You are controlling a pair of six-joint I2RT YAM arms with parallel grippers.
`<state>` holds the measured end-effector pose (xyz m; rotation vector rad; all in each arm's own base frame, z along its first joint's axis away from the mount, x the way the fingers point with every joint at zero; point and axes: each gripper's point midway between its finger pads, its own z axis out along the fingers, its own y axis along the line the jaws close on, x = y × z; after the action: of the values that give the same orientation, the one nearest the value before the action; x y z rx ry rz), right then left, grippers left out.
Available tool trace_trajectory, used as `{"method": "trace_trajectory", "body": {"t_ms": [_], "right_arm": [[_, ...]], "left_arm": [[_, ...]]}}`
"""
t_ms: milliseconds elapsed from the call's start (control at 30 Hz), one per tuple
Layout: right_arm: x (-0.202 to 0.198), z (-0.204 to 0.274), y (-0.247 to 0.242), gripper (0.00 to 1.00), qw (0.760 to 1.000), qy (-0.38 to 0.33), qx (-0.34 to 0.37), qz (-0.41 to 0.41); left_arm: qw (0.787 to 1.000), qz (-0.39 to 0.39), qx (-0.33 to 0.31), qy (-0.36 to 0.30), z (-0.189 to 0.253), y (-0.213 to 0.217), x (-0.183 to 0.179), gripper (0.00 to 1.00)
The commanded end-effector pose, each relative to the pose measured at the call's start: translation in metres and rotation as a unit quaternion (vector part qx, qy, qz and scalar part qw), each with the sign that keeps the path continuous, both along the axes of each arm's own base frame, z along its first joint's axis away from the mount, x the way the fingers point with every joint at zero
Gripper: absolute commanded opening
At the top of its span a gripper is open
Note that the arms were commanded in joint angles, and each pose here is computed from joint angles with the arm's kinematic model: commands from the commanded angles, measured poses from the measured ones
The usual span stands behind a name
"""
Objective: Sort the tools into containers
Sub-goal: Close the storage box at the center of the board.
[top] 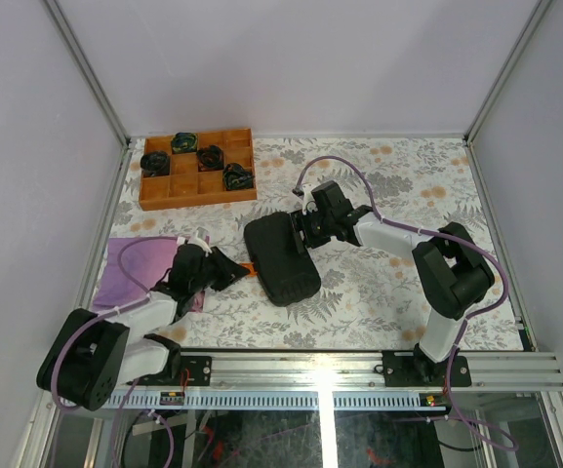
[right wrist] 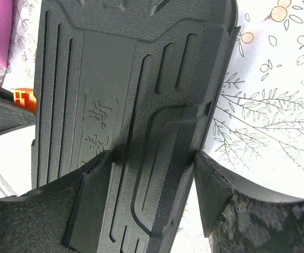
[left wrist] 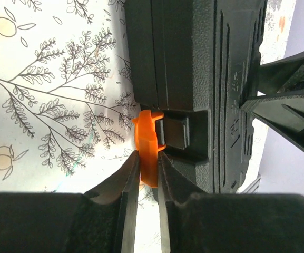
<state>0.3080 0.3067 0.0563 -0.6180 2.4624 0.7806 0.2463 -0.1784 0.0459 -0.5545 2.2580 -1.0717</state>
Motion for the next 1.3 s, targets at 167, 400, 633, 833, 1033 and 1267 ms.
{"method": "trace_trajectory", "body": {"t_ms": [167,400,633,833,1033,1267], "right_arm": [[-0.049,-0.06,-0.024,0.63,0.992,0.093,-0.081,0.012],[-0.051,-0.063,-0.026,0.63,0.992,0.094,-0.085,0.012],[-0.054,-0.068,-0.027,0.63,0.991,0.099,-0.086,0.014],[-0.054,-0.069,-0.026,0.63,0.991,0.1,-0.085,0.017],[-0.054,-0.069,-0.025,0.63,0.991,0.101,-0.083,0.016],[-0.054,-0.069,-0.025,0.63,0.991,0.101,-0.083,0.016]], "left_arm": [[0.998,-0.004,0.046,-0.03,0.017,-0.009,0.006,0.11],[0.998,-0.016,0.048,-0.039,0.03,-0.024,0.01,0.1],[0.998,-0.02,0.051,-0.043,0.038,-0.032,0.014,0.11],[0.997,-0.018,0.05,-0.051,0.049,-0.033,0.015,0.1],[0.996,-0.011,0.058,-0.06,0.061,-0.031,0.018,0.11],[0.996,-0.01,0.062,-0.064,0.069,-0.031,0.022,0.11]]}}
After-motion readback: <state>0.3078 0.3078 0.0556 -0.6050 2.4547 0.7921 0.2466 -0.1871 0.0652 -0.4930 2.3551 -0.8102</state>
